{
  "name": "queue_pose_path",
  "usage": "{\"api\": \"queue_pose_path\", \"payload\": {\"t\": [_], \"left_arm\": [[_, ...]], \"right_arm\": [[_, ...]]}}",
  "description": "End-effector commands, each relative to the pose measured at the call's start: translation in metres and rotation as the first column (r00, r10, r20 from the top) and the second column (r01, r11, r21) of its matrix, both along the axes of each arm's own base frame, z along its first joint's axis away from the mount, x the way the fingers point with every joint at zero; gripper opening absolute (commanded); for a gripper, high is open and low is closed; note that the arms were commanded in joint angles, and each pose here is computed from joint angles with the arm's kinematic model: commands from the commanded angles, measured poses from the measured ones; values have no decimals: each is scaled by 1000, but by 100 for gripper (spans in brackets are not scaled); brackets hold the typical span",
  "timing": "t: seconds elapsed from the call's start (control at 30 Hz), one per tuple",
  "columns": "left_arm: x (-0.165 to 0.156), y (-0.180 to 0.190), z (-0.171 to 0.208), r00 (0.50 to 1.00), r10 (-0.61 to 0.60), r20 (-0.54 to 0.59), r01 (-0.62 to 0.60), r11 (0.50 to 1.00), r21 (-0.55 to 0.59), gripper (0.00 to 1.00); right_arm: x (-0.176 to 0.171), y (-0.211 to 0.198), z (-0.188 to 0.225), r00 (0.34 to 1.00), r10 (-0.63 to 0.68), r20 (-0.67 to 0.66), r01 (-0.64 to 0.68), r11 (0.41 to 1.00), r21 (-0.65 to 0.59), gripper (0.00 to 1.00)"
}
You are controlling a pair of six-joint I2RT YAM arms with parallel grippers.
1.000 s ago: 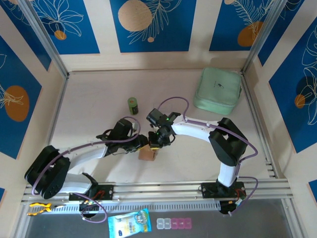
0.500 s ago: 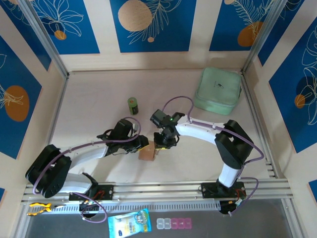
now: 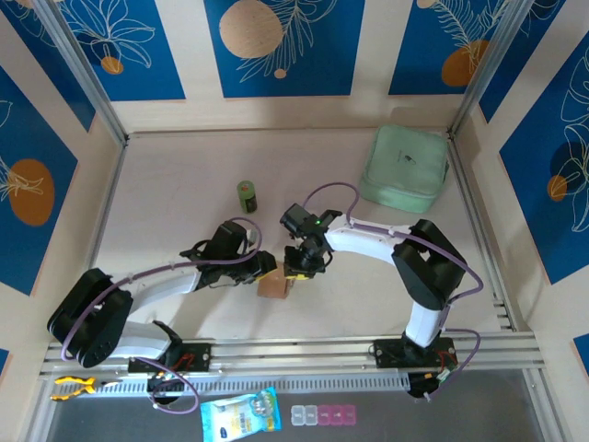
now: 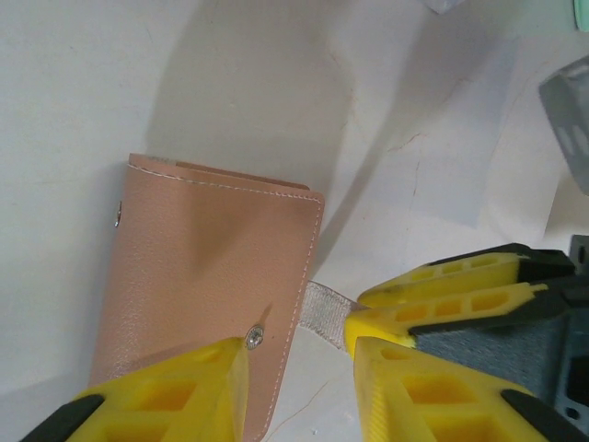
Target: Take the credit cards out of the card holder
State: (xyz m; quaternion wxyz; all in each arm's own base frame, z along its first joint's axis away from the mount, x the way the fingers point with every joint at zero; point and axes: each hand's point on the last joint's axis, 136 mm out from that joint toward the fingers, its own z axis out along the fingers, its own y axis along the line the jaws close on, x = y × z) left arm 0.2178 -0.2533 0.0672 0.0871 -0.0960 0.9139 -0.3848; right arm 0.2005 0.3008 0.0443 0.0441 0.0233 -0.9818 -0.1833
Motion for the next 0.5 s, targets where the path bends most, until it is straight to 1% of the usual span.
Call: {"api": "queue_pose_path", "payload": {"t": [0.0, 0.33, 0.47], "left_arm": [[4, 1, 2, 1000, 12, -2, -12, 1000, 9, 36], [6, 4, 4, 999, 32, 11, -32, 999, 15, 37], [12, 6, 6, 998, 49, 33, -50, 999, 22, 37]], "right_arm": [[-4, 4, -5, 999, -7, -50, 8, 1000, 20, 24], [-7, 8, -16, 996, 8, -94, -6, 1000, 22, 21], [-7, 7, -20, 995, 6, -96, -5, 1000, 17, 19]]}}
